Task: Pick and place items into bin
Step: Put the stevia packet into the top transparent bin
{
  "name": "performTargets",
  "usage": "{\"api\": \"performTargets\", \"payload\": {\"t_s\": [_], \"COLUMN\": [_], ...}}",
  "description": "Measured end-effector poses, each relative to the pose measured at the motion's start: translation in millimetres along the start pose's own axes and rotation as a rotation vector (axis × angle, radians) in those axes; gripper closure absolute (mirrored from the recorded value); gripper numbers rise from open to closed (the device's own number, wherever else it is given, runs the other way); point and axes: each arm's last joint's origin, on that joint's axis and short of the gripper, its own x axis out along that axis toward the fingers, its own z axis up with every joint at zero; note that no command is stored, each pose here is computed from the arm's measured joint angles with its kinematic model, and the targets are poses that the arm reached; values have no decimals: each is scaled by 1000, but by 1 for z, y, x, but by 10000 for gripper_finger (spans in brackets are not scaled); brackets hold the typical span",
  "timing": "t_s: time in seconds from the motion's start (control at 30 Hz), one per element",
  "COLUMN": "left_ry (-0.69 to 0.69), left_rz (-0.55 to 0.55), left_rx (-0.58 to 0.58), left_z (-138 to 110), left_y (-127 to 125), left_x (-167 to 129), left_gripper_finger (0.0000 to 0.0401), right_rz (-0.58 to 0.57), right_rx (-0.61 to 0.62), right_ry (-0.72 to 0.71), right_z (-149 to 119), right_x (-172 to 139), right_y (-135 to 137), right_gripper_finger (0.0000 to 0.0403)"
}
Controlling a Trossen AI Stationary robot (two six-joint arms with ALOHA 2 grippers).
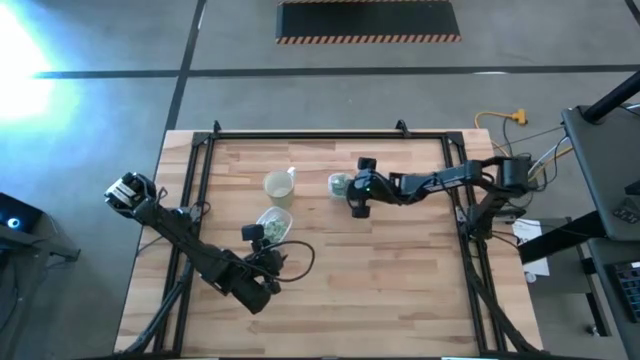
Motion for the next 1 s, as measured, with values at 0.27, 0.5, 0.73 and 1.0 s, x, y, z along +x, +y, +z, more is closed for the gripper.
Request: {"api": "performTargets", "payload": {"t_s": [0.27, 0.5, 0.73, 1.0], "left_ry": [1, 2, 3, 2], "left_rz": [0, 1, 2, 1], "left_rx": [2, 3, 3, 3], "left_z": [-1, -2, -2, -3], "left_y": [0, 0, 0, 0], "left_x": [1, 1, 1, 1], "left_gripper_finger": [257, 257, 257, 257], "right_rz": [5, 8, 13, 76], "right_rx": [5, 12, 2, -10], "right_ry": [1, -17, -28, -66], "right_z": [5, 9, 11, 13], "right_x": [2, -8, -10, -10], "right_y": [-1, -1, 1, 3], "right_gripper_finger": [390, 390, 390, 390]}}
